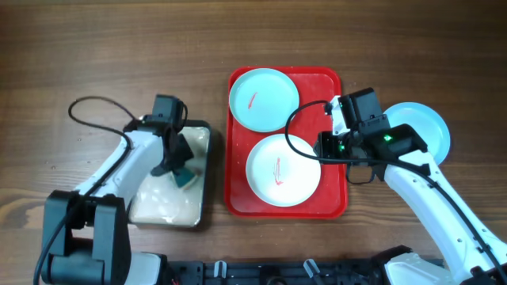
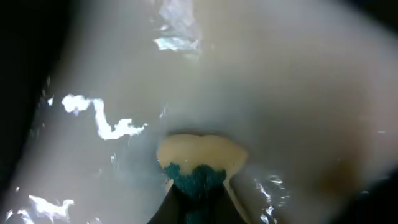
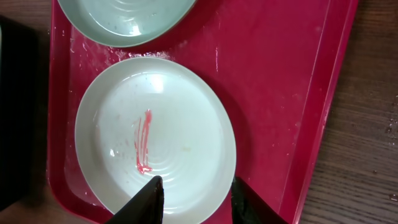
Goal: Clean dirty plates on tray and stack at the side
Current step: 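Grasp the sponge with the left gripper while right gripper holds white plate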
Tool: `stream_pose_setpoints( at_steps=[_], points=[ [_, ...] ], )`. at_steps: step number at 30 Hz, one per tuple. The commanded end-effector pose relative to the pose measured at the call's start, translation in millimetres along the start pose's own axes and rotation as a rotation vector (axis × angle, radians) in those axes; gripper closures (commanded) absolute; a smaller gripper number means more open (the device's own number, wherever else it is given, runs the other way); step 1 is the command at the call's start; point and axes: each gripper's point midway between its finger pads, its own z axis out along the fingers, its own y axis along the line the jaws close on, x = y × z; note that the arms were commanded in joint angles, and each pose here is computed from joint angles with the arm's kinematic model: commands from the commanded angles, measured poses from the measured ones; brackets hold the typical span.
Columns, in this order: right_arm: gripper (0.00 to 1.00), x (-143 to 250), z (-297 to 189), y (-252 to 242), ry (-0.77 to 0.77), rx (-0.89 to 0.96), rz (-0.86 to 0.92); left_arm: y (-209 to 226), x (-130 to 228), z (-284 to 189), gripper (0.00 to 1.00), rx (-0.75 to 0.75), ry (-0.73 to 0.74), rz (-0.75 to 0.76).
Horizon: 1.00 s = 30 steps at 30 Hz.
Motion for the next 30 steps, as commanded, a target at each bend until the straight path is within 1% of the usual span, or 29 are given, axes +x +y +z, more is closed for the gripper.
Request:
stream_pose_setpoints(
  at_steps=[1,2,3,4,5,6,7,8,9,10,11,12,13,14,17,19,20,21,22,24,25,27,29,30],
  points=[
    [0.64,-5.9,-5.2,2.9,-0.017,-0.013,0.016,-6.5,-8.0,-10.6,0.83,0.020,0.000,0.105],
    [0.64,-5.9,-5.2,3.0,-0.017,-0.013,0.016,-7.0,-2.1,-10.7,0.74,0.029,0.027,0.107],
    [0.64,-6.0,-5.2,2.9,-0.018,-0.013,0.016,-11.2,9.3,-11.5,0.57,0.064,0.081,0.108],
    [0.64,-6.1,-5.2,3.0,-0.018,-0.013,0.016,-21.7,24.7,-14.3,0.44,0.137,0.158,0.106],
    [0.64,-6.1,-5.2,3.0,-0.018,-0.013,0.016,-27.3,34.8,-16.7,0.41,0.177,0.208,0.091],
    [0.64,-6.1,-5.2,3.0,-0.018,-0.013,0.016,-25.4,40.5,-15.9,0.42,0.168,0.234,0.040],
    [0.64,-6.1,-5.2,3.0,-0.018,-0.013,0.016,-22.6,45.0,-13.8,0.50,0.155,0.249,0.010],
    [0.64,-6.0,-5.2,2.9,-0.018,-0.013,0.016,-19.8,49.8,-11.0,0.54,0.144,0.263,-0.012],
    [0.64,-5.9,-5.2,2.9,-0.017,-0.013,0.016,-14.9,59.2,-3.3,0.64,0.128,0.282,-0.053],
    [0.63,-6.1,-5.2,3.0,-0.018,-0.013,0.017,-12.0,65.7,5.7,0.71,0.122,0.285,-0.083],
    [0.63,-6.6,-5.2,3.1,-0.020,-0.013,0.016,-10.6,69.7,13.8,0.75,0.125,0.280,-0.101],
    [0.63,-7.0,-5.1,3.3,-0.022,-0.014,0.016,-7.8,76.8,25.9,0.77,0.129,0.272,-0.122],
    [0.63,-7.0,-5.2,3.2,-0.022,-0.014,0.016,-6.1,81.0,32.6,0.84,0.134,0.266,-0.123],
    [0.63,-6.9,-5.1,3.2,-0.021,-0.014,0.016,-2.5,84.1,38.1,0.95,0.127,0.257,-0.121],
    [0.63,-6.9,-5.2,3.2,-0.021,-0.014,0.016,-1.7,79.5,34.3,0.96,0.112,0.250,-0.119],
    [0.63,-6.8,-5.2,3.2,-0.021,-0.014,0.016,-7.0,62.8,16.3,0.96,0.107,0.239,-0.056],
    [0.63,-6.8,-5.1,3.2,-0.021,-0.014,0.016,-5.4,53.1,5.8,0.96,0.080,0.226,-0.029],
    [0.63,-6.8,-5.2,3.2,-0.021,-0.014,0.016,-3.2,47.5,-1.0,0.93,0.058,0.219,-0.019],
    [0.63,-6.8,-5.2,3.2,-0.021,-0.014,0.016,-1.5,40.0,-12.1,0.85,0.036,0.213,-0.003],
    [0.63,-6.7,-5.2,3.1,-0.021,-0.013,0.016,-0.9,34.6,-22.5,0.57,0.021,0.212,-0.002],
    [0.63,-6.5,-5.2,3.1,-0.020,-0.014,0.016,0.0,35.7,-22.7,0.53,0.017,0.217,-0.002],
    [0.58,-2.6,-5.0,2.0,-0.004,-0.009,0.019,6.2,39.3,-20.1,0.54,-0.012,0.224,-0.009],
    [0.57,1.7,-3.9,0.4,0.011,-0.003,0.019,14.4,37.4,-12.4,0.66,-0.058,0.191,-0.060],
    [0.57,3.3,-3.0,-1.3,0.016,0.004,0.020,15.1,39.4,-6.8,0.70,-0.056,0.186,-0.060]
  ],
)
